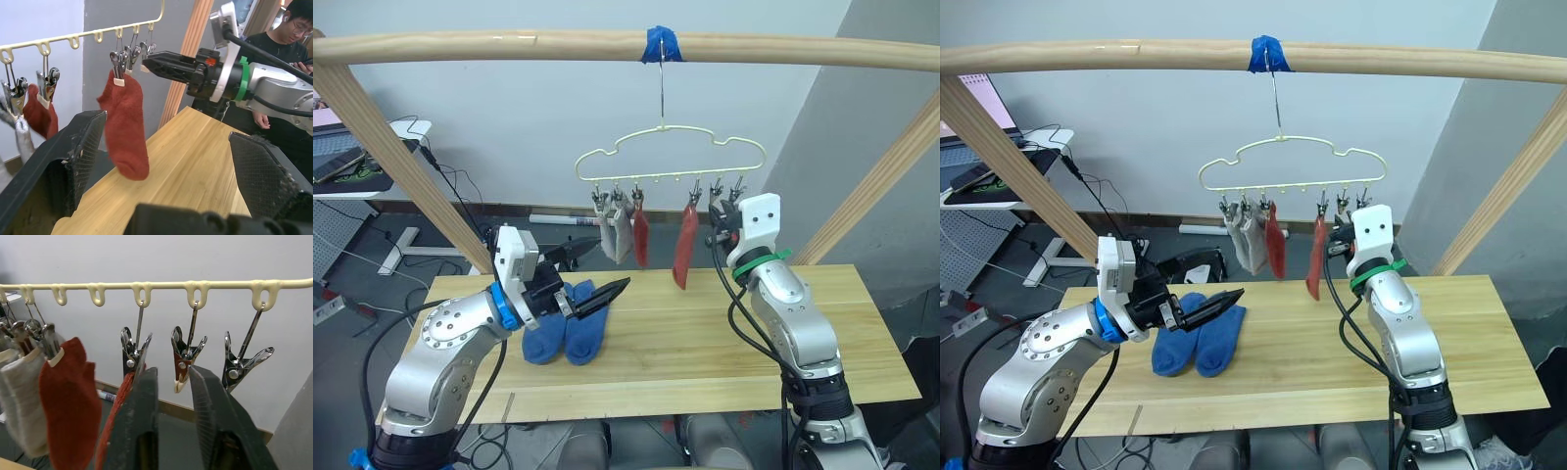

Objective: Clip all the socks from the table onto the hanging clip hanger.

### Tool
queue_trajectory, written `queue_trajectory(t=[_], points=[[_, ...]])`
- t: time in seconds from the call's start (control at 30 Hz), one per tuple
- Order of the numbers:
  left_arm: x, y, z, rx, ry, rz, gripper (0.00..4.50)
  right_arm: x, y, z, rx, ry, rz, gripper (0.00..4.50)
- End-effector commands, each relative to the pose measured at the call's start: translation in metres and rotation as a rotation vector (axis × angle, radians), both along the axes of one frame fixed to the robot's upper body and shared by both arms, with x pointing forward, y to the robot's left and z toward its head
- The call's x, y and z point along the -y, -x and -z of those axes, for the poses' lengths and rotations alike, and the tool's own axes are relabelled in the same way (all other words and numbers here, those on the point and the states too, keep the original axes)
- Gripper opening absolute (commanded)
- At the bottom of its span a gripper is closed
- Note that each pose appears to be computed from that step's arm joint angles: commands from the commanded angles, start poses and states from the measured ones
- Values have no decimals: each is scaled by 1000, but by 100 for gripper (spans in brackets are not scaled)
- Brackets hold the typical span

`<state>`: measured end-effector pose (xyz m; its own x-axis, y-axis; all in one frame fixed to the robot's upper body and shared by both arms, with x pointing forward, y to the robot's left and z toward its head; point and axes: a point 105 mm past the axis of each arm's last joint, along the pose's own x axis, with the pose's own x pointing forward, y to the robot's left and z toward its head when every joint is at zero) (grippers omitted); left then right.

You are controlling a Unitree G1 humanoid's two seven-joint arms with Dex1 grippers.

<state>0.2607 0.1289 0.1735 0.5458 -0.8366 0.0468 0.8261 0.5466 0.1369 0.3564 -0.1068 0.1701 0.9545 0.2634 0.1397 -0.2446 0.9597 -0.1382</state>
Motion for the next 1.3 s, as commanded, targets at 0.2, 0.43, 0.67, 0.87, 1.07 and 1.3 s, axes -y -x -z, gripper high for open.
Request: queue_trajectory(t=[0.2, 0.43, 0.67, 0.87, 1.07, 1.3], points=[[7, 6, -8, 40, 3, 22, 450, 1, -5, -18, 84, -4, 32, 96], [7, 5, -8, 39, 2, 22, 450, 2, -10, -17, 80, -5, 54, 96], [8, 4, -7, 42, 2, 21, 450, 5, -11, -15, 72, 0, 72, 96], [9, 4, -7, 45, 6, 21, 450, 6, -13, -15, 73, 2, 79, 111], [9, 3, -7, 47, 3, 20, 450, 6, -14, -14, 71, 1, 89, 283], [9, 3, -7, 49, 1, 21, 450, 3, -15, -15, 72, -10, 83, 317]])
